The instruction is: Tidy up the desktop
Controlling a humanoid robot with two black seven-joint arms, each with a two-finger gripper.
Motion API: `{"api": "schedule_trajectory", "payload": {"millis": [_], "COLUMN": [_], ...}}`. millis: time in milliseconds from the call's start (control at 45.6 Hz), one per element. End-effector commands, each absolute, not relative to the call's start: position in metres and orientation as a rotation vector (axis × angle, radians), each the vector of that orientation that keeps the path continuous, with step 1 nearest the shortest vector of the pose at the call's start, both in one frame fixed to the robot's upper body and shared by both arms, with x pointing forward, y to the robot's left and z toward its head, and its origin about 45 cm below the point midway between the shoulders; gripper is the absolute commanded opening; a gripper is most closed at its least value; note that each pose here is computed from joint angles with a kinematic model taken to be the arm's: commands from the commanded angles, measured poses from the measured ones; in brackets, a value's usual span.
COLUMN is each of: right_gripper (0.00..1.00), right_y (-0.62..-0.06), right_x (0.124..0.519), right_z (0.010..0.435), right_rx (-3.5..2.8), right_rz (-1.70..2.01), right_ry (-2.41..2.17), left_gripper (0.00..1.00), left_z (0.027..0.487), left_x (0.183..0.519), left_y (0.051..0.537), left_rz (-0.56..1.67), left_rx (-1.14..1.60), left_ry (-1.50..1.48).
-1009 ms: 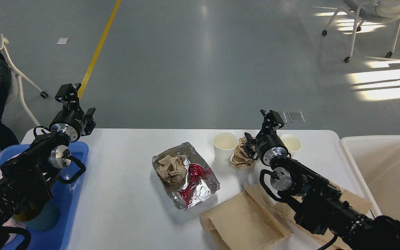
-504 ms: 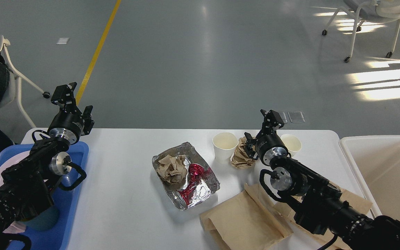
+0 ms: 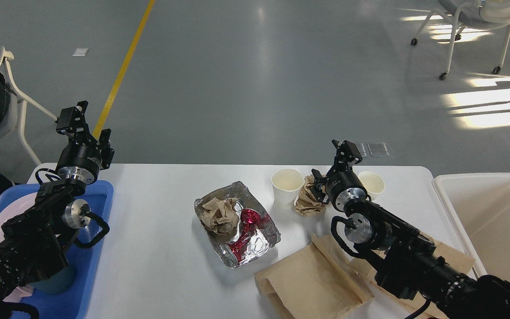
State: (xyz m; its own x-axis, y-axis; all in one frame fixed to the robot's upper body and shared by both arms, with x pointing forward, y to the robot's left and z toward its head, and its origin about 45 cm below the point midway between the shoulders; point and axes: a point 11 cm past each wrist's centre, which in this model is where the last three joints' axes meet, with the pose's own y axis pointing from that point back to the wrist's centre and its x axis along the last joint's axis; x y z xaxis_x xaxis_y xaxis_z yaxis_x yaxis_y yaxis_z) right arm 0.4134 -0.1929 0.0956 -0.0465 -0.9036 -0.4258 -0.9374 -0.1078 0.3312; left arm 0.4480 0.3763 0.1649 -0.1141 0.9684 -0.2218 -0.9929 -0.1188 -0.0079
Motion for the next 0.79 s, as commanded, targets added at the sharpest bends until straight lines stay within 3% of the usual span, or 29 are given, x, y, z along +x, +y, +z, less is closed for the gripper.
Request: {"api": "schedule_trajectory", "payload": {"millis": [0, 768], "right_gripper": [1.00, 1.00], "right_y": [-0.1928, -0.1928], "right_x": [0.4137, 0.4137], "right_z": [0.0959, 0.0959], "right_rx": [-2.126, -2.126], "right_rz": [0.861, 0.861], "right_ry": [2.056, 2.056], "left_gripper": [0.97, 0.97], "left_z": [0.1649, 0.1649], "left_x": [0.4480, 0.4480], "left_y": [0.3763, 0.3763], "left_rz": [1.681, 1.681], "left_rx": [-0.195, -0.195], "left_ry": [0.161, 0.161]}}
